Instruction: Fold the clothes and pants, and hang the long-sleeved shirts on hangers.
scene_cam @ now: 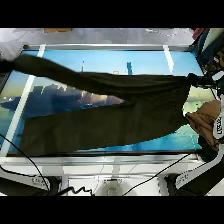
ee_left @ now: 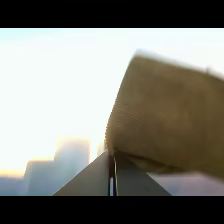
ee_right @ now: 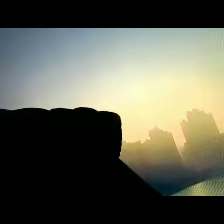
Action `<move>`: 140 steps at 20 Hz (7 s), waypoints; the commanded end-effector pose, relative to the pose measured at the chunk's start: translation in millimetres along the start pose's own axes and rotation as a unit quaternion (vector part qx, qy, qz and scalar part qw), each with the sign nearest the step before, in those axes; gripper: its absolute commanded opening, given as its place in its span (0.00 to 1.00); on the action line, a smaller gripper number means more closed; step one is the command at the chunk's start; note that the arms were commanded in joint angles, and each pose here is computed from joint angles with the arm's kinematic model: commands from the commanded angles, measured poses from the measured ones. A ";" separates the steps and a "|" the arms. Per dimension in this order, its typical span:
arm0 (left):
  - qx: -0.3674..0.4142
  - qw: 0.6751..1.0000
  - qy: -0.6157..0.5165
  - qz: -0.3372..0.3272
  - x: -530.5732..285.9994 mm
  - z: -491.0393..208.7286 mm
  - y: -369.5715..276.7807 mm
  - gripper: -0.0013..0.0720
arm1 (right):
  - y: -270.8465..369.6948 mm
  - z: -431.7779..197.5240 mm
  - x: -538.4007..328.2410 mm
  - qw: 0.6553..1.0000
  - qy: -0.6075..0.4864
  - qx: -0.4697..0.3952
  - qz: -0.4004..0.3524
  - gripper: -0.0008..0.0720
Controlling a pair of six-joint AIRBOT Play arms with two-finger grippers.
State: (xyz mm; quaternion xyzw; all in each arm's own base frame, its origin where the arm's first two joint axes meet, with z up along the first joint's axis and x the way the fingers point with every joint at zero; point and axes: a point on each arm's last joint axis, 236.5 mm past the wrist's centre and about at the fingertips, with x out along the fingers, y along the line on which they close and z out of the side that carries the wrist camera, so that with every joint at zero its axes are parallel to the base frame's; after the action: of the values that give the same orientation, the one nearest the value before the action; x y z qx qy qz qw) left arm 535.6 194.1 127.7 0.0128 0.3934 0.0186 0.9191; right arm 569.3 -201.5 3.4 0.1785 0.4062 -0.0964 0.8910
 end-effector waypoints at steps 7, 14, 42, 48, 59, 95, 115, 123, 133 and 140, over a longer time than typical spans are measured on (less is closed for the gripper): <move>-0.092 0.924 0.362 0.078 60.0 -207.2 44.4 0.03 | 5.3 -3.8 5.1 1.000 0.005 -0.009 0.000 0.04; -0.054 0.975 0.178 0.118 64.0 -90.1 45.7 0.03 | 17.7 17.3 7.8 0.999 -0.042 -0.016 0.001 0.04; -0.084 0.970 0.201 0.112 81.1 -175.7 18.3 0.04 | 3.7 -19.9 7.8 0.998 0.040 -0.041 -0.019 0.72; -0.088 0.964 0.227 0.108 74.5 -186.3 15.1 1.00 | -34.1 -80.2 -24.7 0.984 0.179 -0.003 -0.022 0.71; -0.102 0.968 0.179 0.141 -20.1 -140.6 30.3 0.04 | -6.1 -125.4 -134.7 0.958 0.269 -0.100 0.031 0.04; -0.434 0.840 0.325 -0.022 -110.6 -384.9 -25.6 0.72 | 6.3 -214.1 -57.7 0.982 0.017 0.151 0.116 0.04; -0.457 0.855 0.247 -0.013 -63.2 -420.7 -37.1 0.53 | 18.6 -216.3 -67.5 0.981 0.029 0.135 0.136 0.04; -0.400 0.916 0.011 -0.034 -85.1 -282.8 -0.7 0.04 | -12.1 -232.1 -160.9 0.997 0.075 0.012 -0.006 0.04; -0.352 0.935 -0.036 0.027 -97.0 -244.4 17.1 0.03 | -38.1 -229.7 -282.0 0.987 0.002 -0.035 -0.157 0.04; -0.291 0.956 -0.023 0.033 -35.1 -149.7 -4.4 0.03 | -29.6 -188.7 -222.7 0.993 -0.034 0.065 -0.089 0.04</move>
State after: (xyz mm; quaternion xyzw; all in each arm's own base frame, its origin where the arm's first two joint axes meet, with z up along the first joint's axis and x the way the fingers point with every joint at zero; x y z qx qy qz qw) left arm 360.3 198.0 50.4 -0.2604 0.3346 0.1587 0.8917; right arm 253.8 -141.9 58.3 0.1464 0.4098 -0.2116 0.8751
